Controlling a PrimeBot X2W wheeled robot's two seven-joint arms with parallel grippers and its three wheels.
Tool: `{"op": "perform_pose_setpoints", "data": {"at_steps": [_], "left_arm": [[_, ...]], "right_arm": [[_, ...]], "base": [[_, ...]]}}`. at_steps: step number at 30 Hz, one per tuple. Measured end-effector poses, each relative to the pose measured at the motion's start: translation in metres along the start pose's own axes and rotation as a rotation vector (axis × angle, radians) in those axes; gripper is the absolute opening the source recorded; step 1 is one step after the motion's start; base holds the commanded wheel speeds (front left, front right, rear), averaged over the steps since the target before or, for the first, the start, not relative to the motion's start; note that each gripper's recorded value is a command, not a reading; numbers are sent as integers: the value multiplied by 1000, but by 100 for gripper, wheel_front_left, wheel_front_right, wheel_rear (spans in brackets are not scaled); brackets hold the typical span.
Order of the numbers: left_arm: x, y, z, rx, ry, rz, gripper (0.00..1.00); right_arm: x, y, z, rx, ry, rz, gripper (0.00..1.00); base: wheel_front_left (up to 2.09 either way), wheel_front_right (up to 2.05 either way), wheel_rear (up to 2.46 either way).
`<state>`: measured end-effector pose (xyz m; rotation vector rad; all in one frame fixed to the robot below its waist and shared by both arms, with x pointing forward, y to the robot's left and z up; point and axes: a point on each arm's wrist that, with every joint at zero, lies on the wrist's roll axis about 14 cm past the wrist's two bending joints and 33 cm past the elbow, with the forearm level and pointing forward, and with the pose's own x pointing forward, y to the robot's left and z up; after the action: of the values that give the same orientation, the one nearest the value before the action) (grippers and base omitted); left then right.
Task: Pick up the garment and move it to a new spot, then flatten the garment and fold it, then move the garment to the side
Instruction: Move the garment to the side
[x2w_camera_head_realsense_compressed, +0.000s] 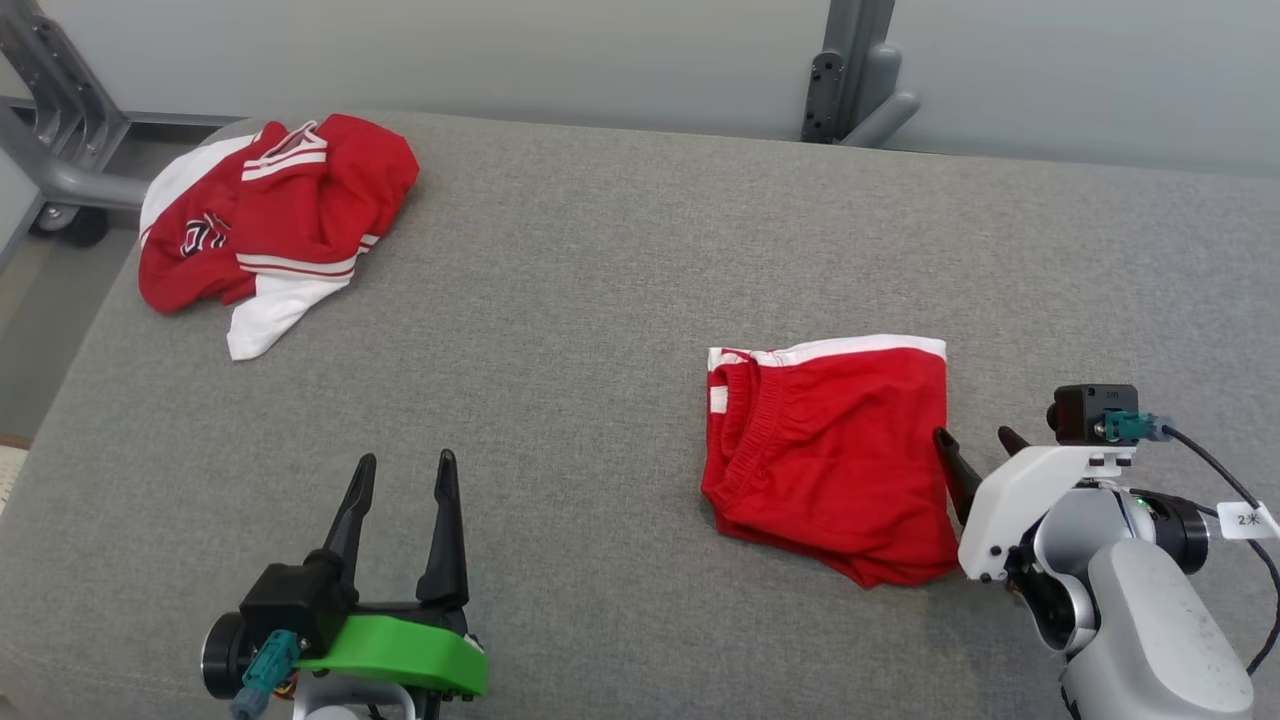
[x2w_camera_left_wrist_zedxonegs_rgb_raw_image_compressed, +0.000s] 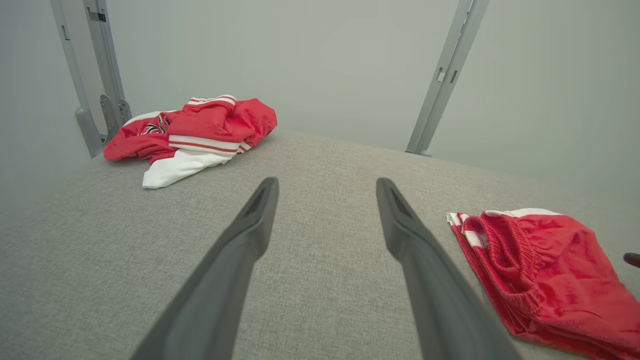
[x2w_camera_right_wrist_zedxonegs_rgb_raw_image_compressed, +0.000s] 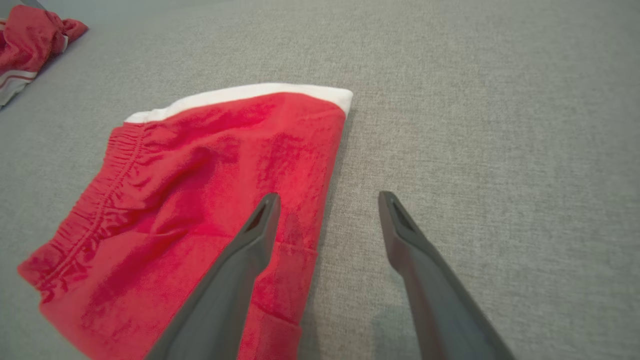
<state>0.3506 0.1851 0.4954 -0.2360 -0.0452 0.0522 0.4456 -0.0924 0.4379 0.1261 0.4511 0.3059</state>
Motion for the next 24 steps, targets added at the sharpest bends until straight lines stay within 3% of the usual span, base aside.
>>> {"op": "perform_pose_setpoints", "data": {"at_steps": [15,16,17,20,24], "left_arm": [[-6,18,-5,7,20,63,100],[-6,19,-5,8,21,64,100],[-6,19,-5,8,22,64,100],[-5,18,-6,13,25,59,100],[-2,14,-8,15,28,45,100]], "right_arm": [[38,18,-36,112,229,65,100],[40,20,-36,116,231,69,81],[41,21,-36,117,229,71,47],[43,22,-36,118,228,75,0],[45,22,-33,111,214,78,0]], "base": [[0,0,0],[0,0,0],[0,0,0],[0,0,0],[0,0,0]]}}
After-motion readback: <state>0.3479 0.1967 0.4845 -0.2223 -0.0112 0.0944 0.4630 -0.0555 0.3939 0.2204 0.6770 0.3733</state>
